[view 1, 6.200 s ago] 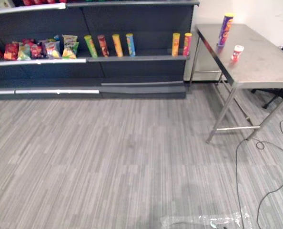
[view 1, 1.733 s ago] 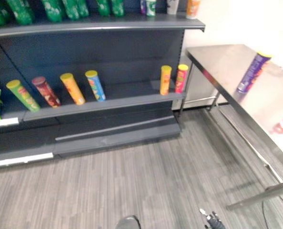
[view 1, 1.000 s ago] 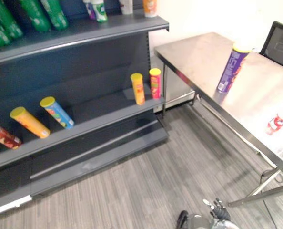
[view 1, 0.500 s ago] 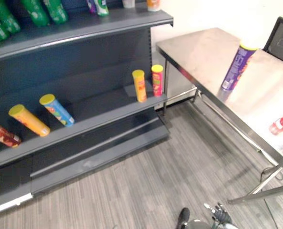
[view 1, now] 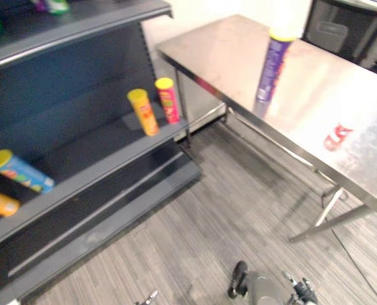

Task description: Put the gum and the chips on the shelf.

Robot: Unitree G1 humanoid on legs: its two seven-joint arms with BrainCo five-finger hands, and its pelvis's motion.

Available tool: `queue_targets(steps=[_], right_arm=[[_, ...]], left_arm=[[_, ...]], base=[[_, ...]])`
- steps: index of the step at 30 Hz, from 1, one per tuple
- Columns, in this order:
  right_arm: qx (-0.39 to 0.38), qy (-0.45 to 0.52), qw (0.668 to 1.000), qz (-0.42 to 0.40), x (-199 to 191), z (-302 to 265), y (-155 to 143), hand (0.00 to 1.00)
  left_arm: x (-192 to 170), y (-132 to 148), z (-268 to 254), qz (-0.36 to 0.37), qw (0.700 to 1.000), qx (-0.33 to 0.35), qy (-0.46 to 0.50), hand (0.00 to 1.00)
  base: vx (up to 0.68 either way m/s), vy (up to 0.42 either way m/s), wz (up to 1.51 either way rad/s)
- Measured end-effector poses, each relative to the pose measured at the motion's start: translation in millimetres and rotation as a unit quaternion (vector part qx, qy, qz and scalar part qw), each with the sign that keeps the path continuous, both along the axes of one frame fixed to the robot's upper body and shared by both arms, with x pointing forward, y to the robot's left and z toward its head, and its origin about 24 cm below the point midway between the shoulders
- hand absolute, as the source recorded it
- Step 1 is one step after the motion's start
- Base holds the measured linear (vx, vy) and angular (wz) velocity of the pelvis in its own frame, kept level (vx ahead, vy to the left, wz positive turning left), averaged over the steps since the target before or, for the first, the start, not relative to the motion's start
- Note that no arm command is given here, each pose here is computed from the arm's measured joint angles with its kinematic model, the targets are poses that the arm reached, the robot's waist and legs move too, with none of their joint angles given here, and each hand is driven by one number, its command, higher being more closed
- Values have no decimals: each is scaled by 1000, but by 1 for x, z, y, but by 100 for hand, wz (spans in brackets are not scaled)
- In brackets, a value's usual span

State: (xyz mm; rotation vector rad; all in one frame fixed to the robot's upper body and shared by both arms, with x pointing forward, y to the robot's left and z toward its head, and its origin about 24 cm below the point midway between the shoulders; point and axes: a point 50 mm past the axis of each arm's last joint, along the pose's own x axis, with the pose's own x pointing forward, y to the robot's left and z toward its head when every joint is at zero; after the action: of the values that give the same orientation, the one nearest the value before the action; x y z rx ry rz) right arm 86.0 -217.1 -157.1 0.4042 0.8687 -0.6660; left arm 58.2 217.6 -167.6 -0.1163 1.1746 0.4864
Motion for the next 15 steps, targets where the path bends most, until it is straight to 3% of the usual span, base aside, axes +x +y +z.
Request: queue_targets(steps=[5,15], right_arm=[[11,17,1000,-24,-15,-4,3,0],[-4,-42,999,-17,5,5,1,0]], left_arm=[[11,-1,1,-2,1000,0,-12,0],[34,-10,7,40,997,-17,-65,0]], base=[[137,-161,-14],[112,-89,-34]])
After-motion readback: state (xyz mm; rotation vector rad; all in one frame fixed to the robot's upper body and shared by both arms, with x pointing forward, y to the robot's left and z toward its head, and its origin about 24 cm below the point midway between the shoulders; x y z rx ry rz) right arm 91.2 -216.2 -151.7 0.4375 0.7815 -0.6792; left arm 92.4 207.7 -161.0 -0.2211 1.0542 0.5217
